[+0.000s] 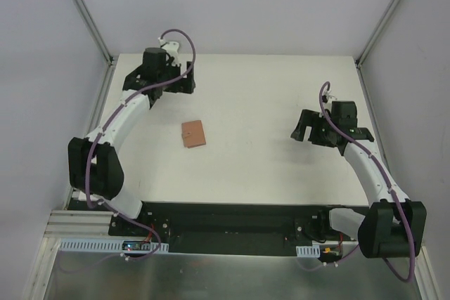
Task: Put the credit cards into the card holder
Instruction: Move the card holder to the center of the board, then move the storage box to the center of the board.
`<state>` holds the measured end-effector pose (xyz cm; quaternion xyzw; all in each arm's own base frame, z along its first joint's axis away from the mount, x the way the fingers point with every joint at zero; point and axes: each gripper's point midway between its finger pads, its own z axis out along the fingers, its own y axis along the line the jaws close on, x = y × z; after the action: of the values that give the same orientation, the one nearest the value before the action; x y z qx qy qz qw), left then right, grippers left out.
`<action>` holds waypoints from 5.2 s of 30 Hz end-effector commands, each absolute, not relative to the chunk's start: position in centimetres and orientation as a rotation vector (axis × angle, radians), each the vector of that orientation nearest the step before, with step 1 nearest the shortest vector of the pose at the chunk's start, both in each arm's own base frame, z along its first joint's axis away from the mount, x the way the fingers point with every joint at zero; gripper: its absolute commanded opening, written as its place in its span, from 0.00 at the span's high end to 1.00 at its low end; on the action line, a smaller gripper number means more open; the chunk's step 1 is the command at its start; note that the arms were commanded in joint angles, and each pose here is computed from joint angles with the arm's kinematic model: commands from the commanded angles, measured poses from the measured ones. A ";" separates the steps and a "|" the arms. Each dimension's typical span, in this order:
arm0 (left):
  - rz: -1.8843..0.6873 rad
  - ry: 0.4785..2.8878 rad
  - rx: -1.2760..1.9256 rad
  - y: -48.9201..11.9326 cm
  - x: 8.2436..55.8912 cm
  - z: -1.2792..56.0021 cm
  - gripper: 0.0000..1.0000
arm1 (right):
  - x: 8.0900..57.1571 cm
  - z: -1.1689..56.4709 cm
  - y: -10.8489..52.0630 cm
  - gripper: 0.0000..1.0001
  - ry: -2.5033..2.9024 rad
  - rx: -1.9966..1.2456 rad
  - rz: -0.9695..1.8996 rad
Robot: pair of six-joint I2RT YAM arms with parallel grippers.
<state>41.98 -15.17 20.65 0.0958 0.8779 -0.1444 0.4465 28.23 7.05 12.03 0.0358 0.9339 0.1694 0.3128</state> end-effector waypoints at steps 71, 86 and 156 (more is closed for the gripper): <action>-0.526 2.298 0.427 -9.6 52.3 11.5 0.13 | 28.4 11.5 6.0 0.00 2.511 0.129 0.404; -0.615 2.324 0.439 -14.3 49.2 12.3 0.15 | 27.7 12.4 5.8 0.00 2.475 0.118 0.394; -0.471 2.260 -0.111 -15.8 32.1 12.5 0.08 | 30.0 14.6 21.8 0.26 2.252 -0.002 0.935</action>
<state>34.23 -18.24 17.11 0.0245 0.8811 -0.2212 0.4173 27.18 17.55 11.92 0.0004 0.8960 0.3339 0.2927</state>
